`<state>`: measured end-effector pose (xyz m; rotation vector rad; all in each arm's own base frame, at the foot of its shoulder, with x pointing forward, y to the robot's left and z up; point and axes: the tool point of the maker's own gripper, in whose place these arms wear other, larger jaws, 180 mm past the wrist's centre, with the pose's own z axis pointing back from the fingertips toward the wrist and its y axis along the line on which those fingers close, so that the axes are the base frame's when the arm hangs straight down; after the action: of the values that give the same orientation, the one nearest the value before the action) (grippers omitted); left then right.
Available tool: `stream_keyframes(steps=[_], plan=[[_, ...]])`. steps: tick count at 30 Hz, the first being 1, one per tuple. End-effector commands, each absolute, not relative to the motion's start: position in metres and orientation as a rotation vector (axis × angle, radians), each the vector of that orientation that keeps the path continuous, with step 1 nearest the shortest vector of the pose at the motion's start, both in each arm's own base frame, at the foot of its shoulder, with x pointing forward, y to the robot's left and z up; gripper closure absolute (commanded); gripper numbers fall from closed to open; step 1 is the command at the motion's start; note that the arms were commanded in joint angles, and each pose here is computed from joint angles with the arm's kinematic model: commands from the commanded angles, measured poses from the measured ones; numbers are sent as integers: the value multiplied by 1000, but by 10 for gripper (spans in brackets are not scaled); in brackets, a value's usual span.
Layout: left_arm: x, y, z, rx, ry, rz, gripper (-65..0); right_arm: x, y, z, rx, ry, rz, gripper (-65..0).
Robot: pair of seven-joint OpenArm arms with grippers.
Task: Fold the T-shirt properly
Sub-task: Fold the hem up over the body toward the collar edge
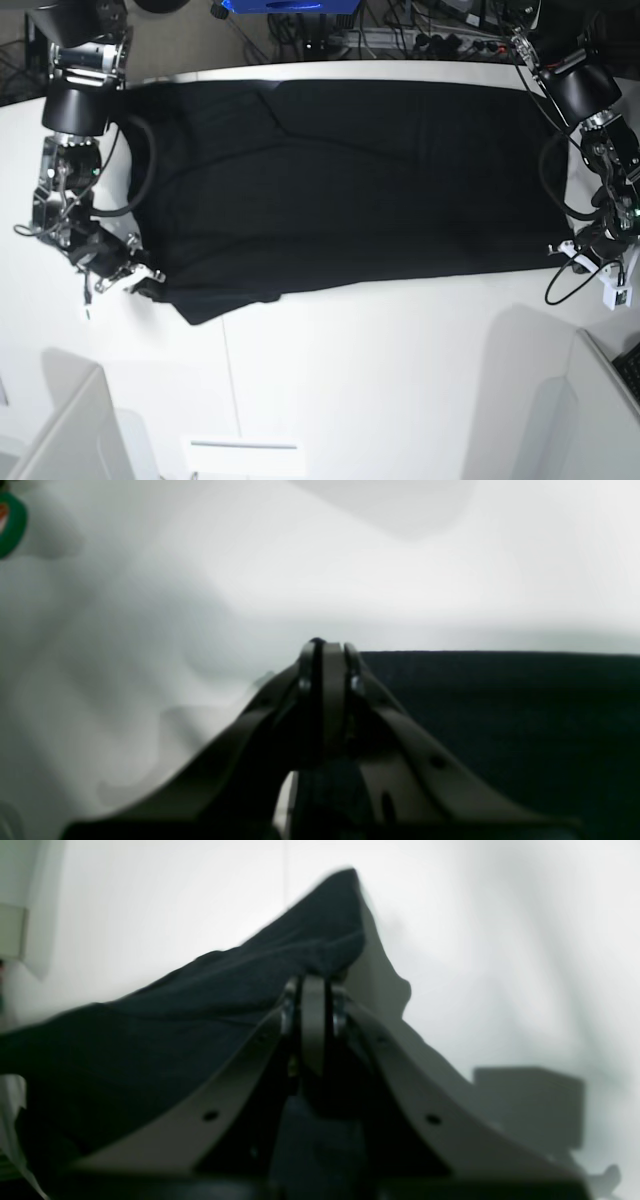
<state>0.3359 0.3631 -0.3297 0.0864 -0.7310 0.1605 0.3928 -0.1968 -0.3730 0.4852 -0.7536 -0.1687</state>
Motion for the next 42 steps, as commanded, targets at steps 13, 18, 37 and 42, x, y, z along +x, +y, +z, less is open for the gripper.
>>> stream_keyframes(steps=[13,18,37,42], plan=[[308,373,-317,17,-777,200,0,374,-208,-351,459,-786,-133,0],[300,369,-312,41,-784,166,0,358,-203,-351,447,-787,-106,0],[285,368,-311,82,-765,124,0,302,-203,-346,440,-743,-159,0],[278,365,-312,92,-747,104,0,287,-205,-342,523,-728,-212,0]])
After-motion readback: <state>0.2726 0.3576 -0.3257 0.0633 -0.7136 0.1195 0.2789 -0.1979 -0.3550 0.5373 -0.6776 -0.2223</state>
